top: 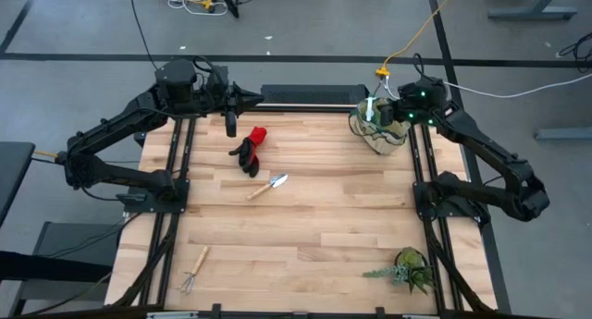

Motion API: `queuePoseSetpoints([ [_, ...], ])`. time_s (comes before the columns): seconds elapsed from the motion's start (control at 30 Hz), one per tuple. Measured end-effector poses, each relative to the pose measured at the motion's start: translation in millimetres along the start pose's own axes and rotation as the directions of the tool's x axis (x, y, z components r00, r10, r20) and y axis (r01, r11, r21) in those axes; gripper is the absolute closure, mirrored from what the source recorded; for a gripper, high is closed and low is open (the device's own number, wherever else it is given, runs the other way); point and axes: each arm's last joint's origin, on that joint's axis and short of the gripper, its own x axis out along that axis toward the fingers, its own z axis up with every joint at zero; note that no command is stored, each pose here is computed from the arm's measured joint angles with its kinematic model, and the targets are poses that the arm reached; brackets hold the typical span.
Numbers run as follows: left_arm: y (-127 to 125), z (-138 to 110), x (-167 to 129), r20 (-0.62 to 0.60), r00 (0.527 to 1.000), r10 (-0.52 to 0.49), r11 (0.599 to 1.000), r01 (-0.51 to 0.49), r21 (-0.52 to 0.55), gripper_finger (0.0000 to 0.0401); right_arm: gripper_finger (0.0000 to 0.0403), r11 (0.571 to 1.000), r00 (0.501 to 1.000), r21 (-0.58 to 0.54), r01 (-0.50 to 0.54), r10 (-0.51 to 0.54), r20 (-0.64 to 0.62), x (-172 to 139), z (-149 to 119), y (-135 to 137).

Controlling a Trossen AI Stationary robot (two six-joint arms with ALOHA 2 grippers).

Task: Pick & Place Garden tools in Gardening bag
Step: Put the green spray bottle into the gardening bag

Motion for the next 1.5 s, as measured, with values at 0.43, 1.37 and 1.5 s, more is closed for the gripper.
queuePoseSetpoints([
  [0.43, 0.0, 0.2, 0.0, 0.002, 1.0, 0.0, 1.0, 0.0, 0.0, 0.039, 0.0403, 0.997, 0.996, -0.068, 0.036, -0.03, 0.083, 4.0, 1.4, 18.7],
  [1.37, 0.3, 0.3, 0.0, 0.003, 1.0, 0.011, 1.0, -0.011, 0.002, 0.039, 0.0403, 0.96, 0.947, -0.131, 0.246, -0.209, 0.243, -37.3, 72.7, 66.8],
  [1.5, 0.3, 0.3, 0.0, 0.003, 1.0, 0.01, 1.0, -0.01, 0.002, 0.039, 0.0403, 0.947, 0.939, -0.143, 0.287, -0.248, 0.239, -28.4, 77.1, 74.9],
])
